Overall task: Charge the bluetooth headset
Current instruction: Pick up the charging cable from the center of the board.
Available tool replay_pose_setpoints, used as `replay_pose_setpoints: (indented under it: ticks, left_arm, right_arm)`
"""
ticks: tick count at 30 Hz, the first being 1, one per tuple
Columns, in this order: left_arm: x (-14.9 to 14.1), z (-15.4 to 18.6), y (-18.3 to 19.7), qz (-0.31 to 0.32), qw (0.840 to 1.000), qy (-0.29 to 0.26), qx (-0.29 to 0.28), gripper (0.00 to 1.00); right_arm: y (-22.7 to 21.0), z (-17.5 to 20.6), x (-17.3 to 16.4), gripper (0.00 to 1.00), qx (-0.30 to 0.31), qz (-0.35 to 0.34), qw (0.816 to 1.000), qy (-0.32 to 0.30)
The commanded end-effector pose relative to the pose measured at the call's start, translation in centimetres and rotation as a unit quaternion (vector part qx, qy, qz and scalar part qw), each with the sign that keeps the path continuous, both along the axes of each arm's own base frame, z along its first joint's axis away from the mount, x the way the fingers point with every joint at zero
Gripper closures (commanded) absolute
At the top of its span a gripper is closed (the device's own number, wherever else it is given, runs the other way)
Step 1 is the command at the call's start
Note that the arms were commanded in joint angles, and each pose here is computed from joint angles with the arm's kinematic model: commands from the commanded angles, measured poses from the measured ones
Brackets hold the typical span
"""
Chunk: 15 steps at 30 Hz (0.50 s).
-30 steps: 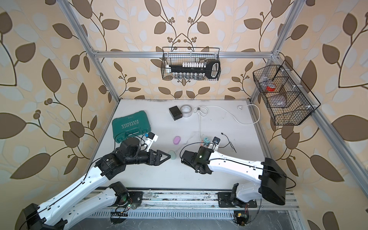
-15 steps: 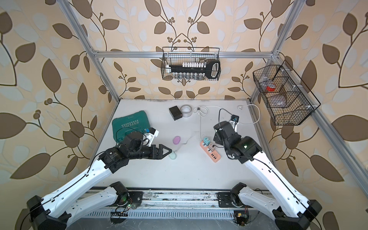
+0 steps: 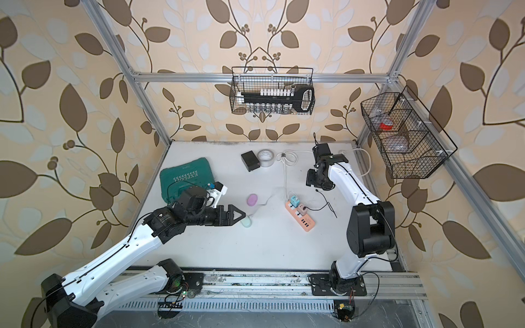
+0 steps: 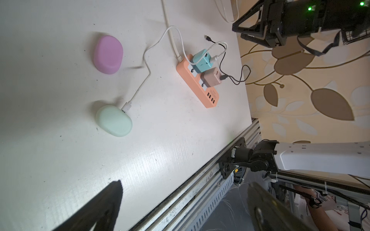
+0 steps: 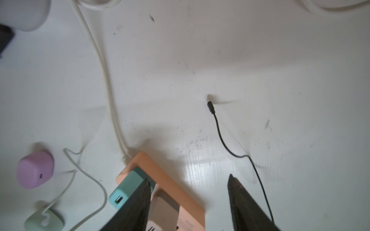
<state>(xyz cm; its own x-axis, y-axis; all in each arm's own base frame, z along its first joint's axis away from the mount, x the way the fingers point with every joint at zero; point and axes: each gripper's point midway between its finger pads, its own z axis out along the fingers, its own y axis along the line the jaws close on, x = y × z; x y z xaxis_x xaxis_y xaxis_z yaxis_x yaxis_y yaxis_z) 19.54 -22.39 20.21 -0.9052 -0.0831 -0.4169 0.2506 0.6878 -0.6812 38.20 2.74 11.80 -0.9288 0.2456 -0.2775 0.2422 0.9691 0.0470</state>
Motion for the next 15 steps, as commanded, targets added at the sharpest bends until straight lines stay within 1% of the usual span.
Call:
replay_pose_setpoints:
  ticks: [1,4,7,11,15]
  left_arm:
    - [0.5,1.4,0.5,0.008,1.0,-0.025,-0.003,0.01]
    - [0.5,1.2,0.4,0.005,1.0,-0.023,-0.004,0.01]
    - [0.5,1.1,0.4,0.004,1.0,-0.024,-0.002,0.01]
    - [0.7,1.0,0.5,0.004,1.0,-0.023,0.0,0.01]
    - [0.7,0.8,0.6,0.005,1.0,-0.021,-0.001,0.01]
  right_arm:
    - [-1.0,-1.1,1.4,0.43,-0.006,0.018,1.0,0.006]
    - [-2.3,-2.3,2.0,0.43,-0.018,0.008,1.0,0.012]
    - [-2.6,-3.7,2.3,0.42,0.0,0.006,1.0,0.024]
    - [-2.5,-5.3,2.4,0.42,0.002,0.01,0.999,0.039]
    - [-2.5,-6.8,2.2,0.47,0.003,0.011,0.999,0.051]
